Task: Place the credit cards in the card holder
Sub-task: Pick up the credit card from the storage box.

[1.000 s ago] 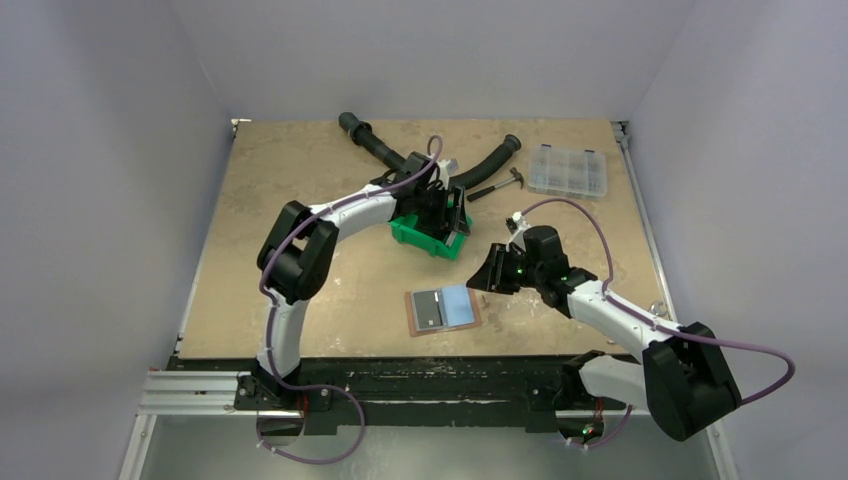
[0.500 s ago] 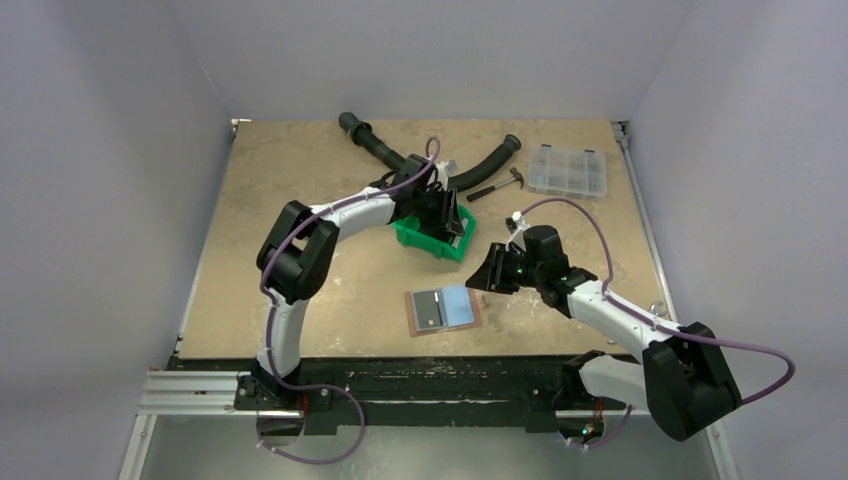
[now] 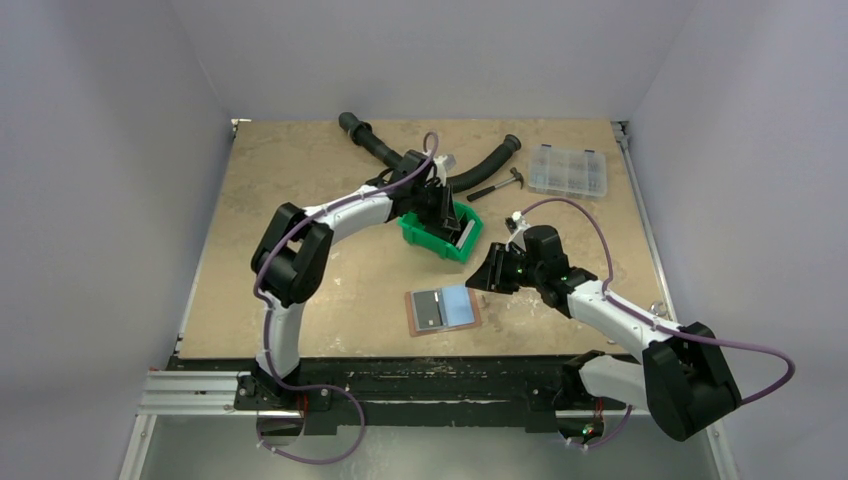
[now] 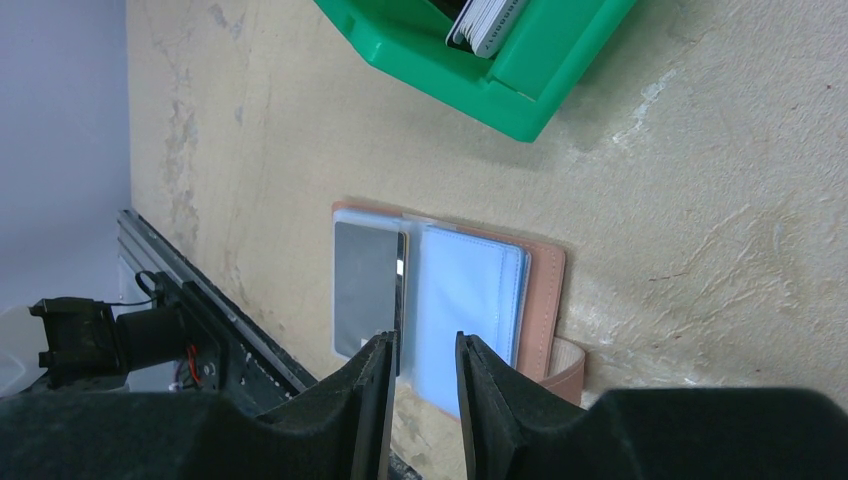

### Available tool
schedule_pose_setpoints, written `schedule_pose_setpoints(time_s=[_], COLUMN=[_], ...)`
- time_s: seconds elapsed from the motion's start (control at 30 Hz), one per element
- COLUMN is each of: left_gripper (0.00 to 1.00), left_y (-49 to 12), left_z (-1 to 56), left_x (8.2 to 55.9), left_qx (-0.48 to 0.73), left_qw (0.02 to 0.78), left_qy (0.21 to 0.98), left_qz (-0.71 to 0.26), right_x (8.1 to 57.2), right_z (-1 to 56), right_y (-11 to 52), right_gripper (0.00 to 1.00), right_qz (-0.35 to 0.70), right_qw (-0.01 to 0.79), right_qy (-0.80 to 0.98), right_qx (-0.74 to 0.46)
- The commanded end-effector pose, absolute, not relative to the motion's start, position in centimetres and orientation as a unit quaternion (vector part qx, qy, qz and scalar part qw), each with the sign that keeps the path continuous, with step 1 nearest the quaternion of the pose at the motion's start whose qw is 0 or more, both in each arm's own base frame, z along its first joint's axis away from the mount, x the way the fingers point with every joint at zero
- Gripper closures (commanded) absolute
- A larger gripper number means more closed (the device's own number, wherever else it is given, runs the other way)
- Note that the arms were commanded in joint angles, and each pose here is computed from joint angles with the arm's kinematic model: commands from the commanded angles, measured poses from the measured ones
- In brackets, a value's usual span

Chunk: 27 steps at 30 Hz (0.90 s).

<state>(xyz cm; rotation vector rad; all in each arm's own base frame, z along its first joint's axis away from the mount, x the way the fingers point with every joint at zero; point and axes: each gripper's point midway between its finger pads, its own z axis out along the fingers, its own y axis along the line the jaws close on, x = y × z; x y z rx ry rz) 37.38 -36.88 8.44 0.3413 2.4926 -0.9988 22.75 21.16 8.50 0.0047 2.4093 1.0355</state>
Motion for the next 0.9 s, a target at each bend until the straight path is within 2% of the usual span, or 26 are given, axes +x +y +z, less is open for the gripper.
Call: schedule_pose_setpoints(time_s=[0.0,0.27,0.5,0.6,0.7,0.87], left_gripper=[0.88,0.97,1.00,1.00,1.00,1.00], left_y=[-36.5,-34.7,-32.3,-30.9,-29.0,-27.0], left_z=[13.2,17.4,26.3,29.5,30.3,26.9], left_x=[38.4,40.2,40.6,38.5,35.4,28.8], left_qx=[0.139,0.142,0.120,0.111,0.103,0.086], left_qw=[0.274,0.339,0.439,0.459,0.459,0.396], left_qy=[0.881,0.878,0.840,0.826,0.823,0.838], left_qz=[-0.360,-0.308,-0.295,-0.308,-0.319,-0.366], right_x=[23.1,23.3,23.7,24.2,24.1,23.1], right_z=[9.0,8.8,8.4,8.0,7.8,7.9], right_y=[21.5,21.3,20.5,19.8,20.0,21.5], right_gripper=[0.64,0.64,0.64,0.63,0.62,0.60], right_qz=[0.392,0.386,0.356,0.327,0.331,0.370], right_qw=[0.264,0.266,0.274,0.285,0.276,0.258], right_qy=[0.881,0.883,0.893,0.901,0.902,0.891], right_qx=[-0.002,0.000,-0.003,-0.007,-0.019,-0.042])
